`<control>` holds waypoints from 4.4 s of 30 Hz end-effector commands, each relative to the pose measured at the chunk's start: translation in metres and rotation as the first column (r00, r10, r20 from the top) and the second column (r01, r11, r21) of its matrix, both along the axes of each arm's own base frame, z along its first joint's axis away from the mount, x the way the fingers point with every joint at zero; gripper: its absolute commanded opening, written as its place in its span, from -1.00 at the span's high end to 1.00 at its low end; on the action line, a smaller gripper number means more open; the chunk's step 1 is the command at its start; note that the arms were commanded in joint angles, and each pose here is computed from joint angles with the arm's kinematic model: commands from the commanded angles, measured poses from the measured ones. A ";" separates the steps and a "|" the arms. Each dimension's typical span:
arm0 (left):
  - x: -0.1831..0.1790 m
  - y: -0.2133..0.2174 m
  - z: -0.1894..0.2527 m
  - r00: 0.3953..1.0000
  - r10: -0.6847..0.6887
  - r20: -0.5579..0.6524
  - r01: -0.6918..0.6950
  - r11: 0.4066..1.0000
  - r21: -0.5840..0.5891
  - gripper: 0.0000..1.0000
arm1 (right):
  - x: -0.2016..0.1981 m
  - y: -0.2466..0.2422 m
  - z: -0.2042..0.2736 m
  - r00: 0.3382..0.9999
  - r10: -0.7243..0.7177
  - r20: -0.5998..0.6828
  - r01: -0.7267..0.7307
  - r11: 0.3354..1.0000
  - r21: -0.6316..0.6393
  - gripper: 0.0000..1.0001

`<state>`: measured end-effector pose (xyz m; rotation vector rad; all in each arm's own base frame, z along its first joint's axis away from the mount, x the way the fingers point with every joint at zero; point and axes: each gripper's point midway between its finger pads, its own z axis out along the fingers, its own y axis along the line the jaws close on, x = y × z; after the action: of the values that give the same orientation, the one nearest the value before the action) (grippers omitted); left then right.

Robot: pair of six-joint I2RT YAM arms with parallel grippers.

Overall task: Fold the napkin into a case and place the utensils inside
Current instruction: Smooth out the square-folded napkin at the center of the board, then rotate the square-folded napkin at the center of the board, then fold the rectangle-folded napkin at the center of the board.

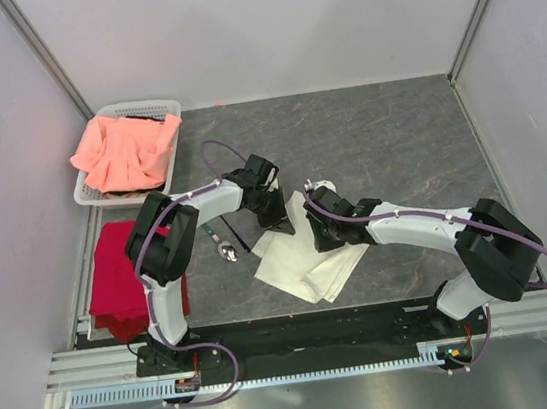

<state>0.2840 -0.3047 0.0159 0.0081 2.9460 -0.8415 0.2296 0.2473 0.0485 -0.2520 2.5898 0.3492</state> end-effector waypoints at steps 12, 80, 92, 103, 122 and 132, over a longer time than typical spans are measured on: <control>0.023 0.007 -0.014 0.999 0.041 -0.005 -0.041 0.999 0.025 0.96 | -0.067 -0.021 -0.018 0.982 0.080 -0.168 -0.066 0.994 0.088 0.43; -0.111 0.025 0.060 0.995 -0.029 0.092 0.041 0.990 -0.136 0.20 | 0.016 -0.169 0.006 0.902 -0.419 -0.106 0.416 0.908 -0.046 -0.44; -0.118 0.020 0.055 0.998 0.002 0.062 0.010 0.980 -0.198 0.25 | -0.009 -0.177 -0.008 0.840 -0.518 -0.160 0.517 0.854 -0.056 0.13; -0.118 0.011 0.043 1.000 0.010 0.003 -0.009 0.979 -0.204 0.23 | -0.023 -0.172 -0.023 0.815 -0.532 -0.232 0.534 0.844 -0.060 0.32; -0.112 -0.006 0.009 0.999 0.025 -0.039 -0.031 0.987 -0.160 0.19 | -0.027 -0.173 -0.032 0.816 -0.527 -0.238 0.527 0.847 -0.068 0.39; -0.111 -0.009 -0.002 0.996 0.053 -0.066 -0.062 0.988 -0.144 0.27 | -0.025 -0.164 -0.021 0.829 -0.511 -0.225 0.520 0.854 -0.024 0.94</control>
<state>0.1670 -0.3093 0.0188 -0.0610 2.9269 -1.0868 0.2002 0.0785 0.0191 0.5266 2.7659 0.1979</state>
